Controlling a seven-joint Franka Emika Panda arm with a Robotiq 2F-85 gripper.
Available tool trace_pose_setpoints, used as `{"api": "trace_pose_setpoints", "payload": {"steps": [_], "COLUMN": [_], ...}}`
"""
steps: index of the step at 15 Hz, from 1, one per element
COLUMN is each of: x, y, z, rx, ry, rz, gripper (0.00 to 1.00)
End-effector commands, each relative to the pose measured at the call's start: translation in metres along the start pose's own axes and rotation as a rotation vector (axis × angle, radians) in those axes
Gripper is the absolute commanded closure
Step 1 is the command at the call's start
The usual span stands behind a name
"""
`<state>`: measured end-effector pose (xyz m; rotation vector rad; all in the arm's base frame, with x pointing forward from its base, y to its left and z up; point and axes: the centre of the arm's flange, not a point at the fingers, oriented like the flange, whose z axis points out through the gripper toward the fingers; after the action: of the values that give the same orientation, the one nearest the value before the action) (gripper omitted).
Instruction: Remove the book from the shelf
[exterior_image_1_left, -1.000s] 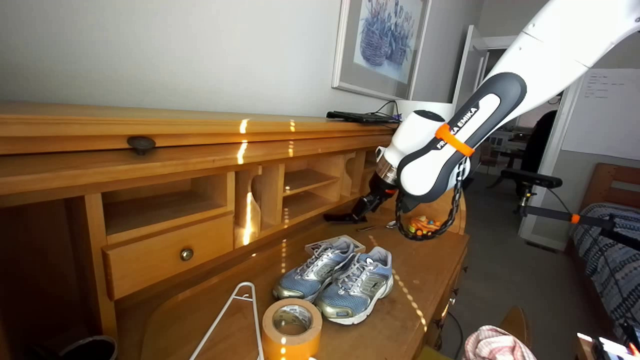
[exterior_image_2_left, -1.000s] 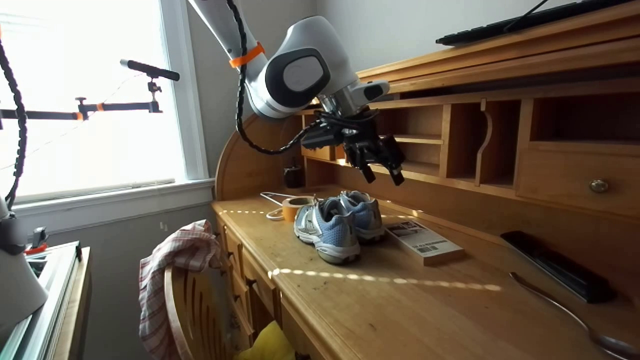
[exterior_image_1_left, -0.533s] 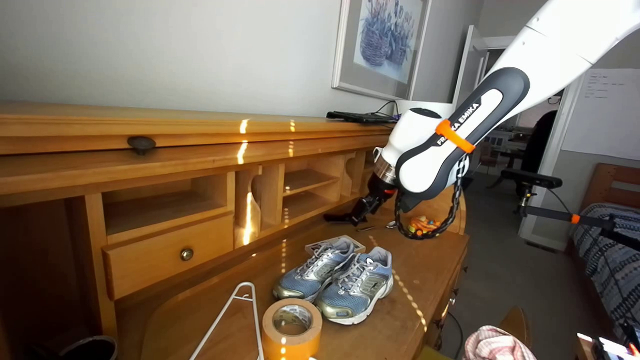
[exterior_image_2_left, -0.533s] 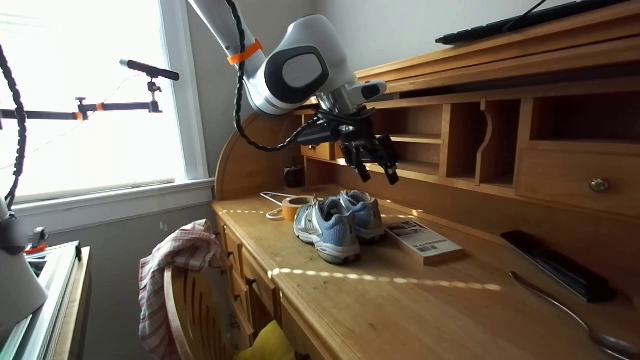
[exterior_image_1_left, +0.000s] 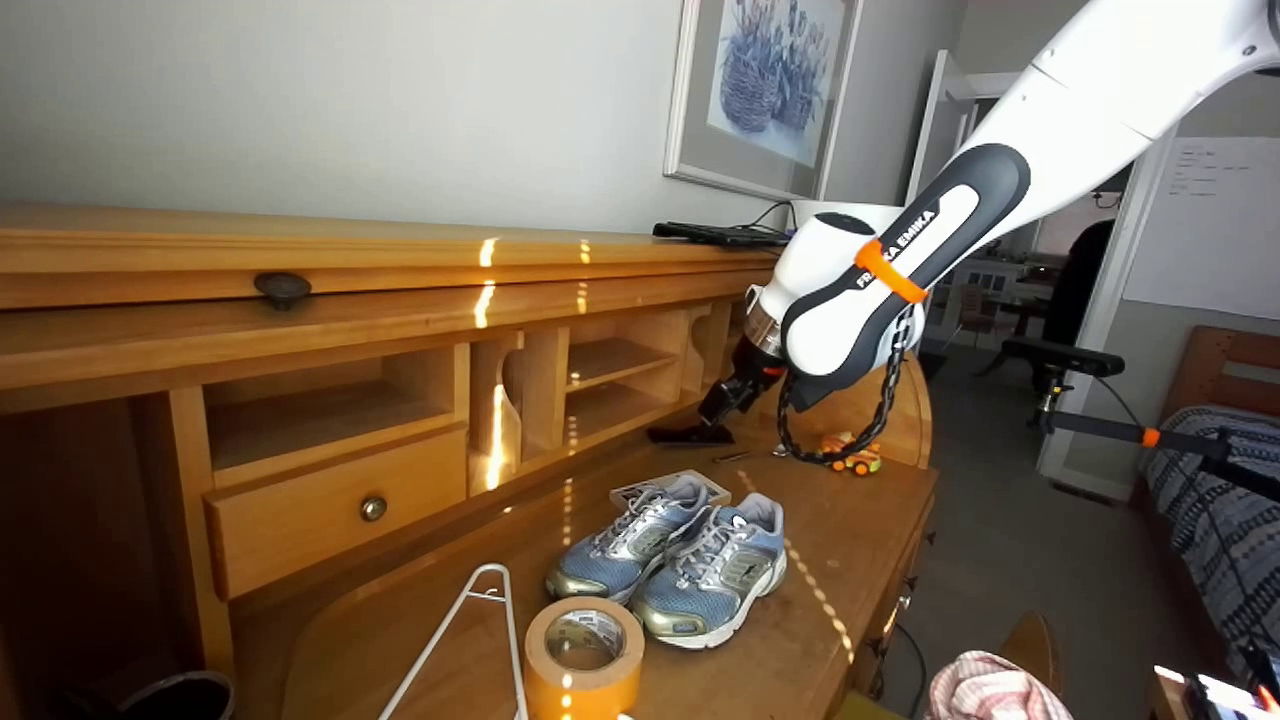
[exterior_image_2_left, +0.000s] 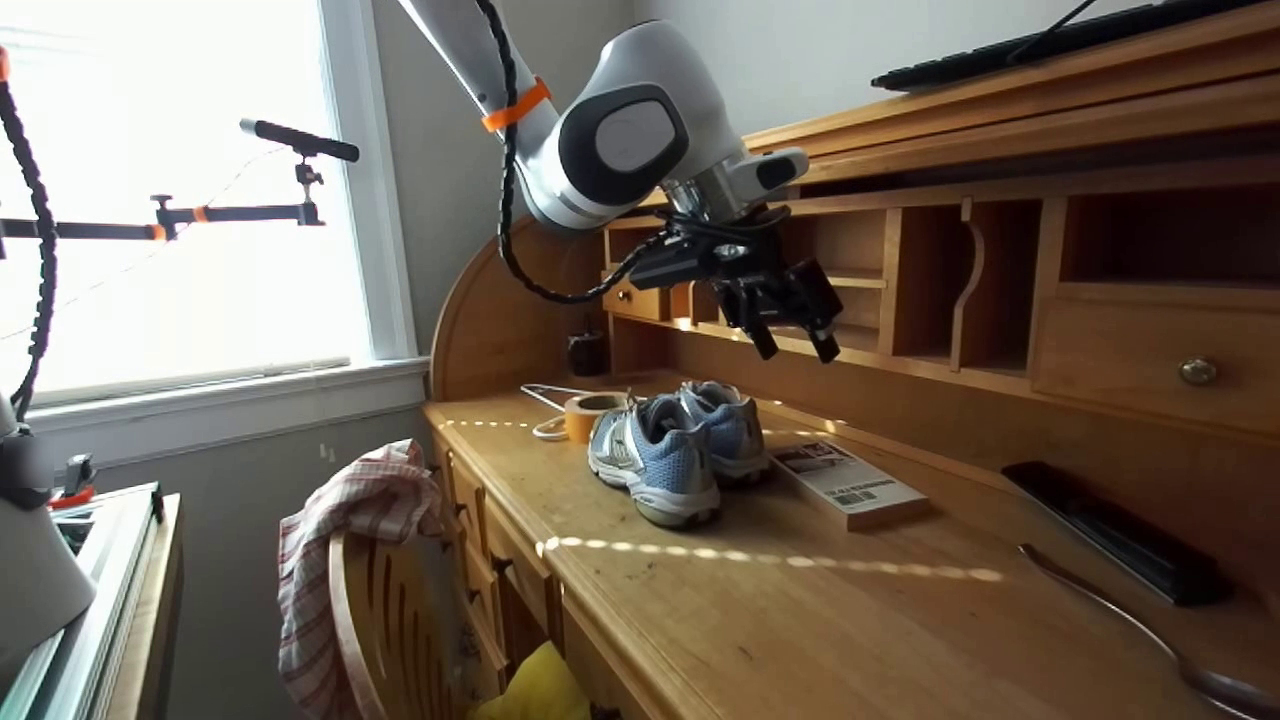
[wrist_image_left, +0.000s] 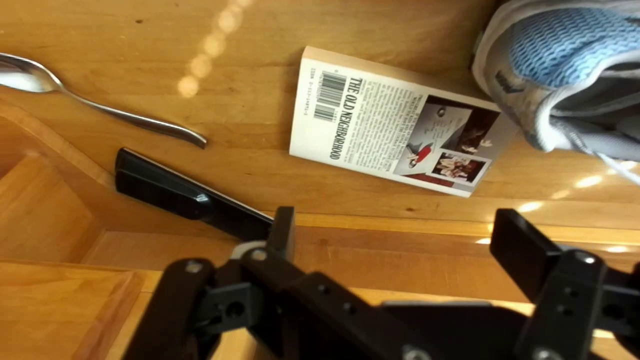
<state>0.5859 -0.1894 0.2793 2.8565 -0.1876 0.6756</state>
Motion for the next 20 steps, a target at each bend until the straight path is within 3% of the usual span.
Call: {"api": "trace_pose_setpoints", "payload": {"steps": [1,10,20], "x": [0.007,-0.012,-0.028], "y": [0.028,0.078,0.087], "z": [0.019,0.046,0.074], "rx": [-0.025,-0.021,0.112], "ry": [-0.004,-0.027,-0.038], "rz": [0.05,0.219,0.307], "gripper": [0.0,0.0,0.0]}}
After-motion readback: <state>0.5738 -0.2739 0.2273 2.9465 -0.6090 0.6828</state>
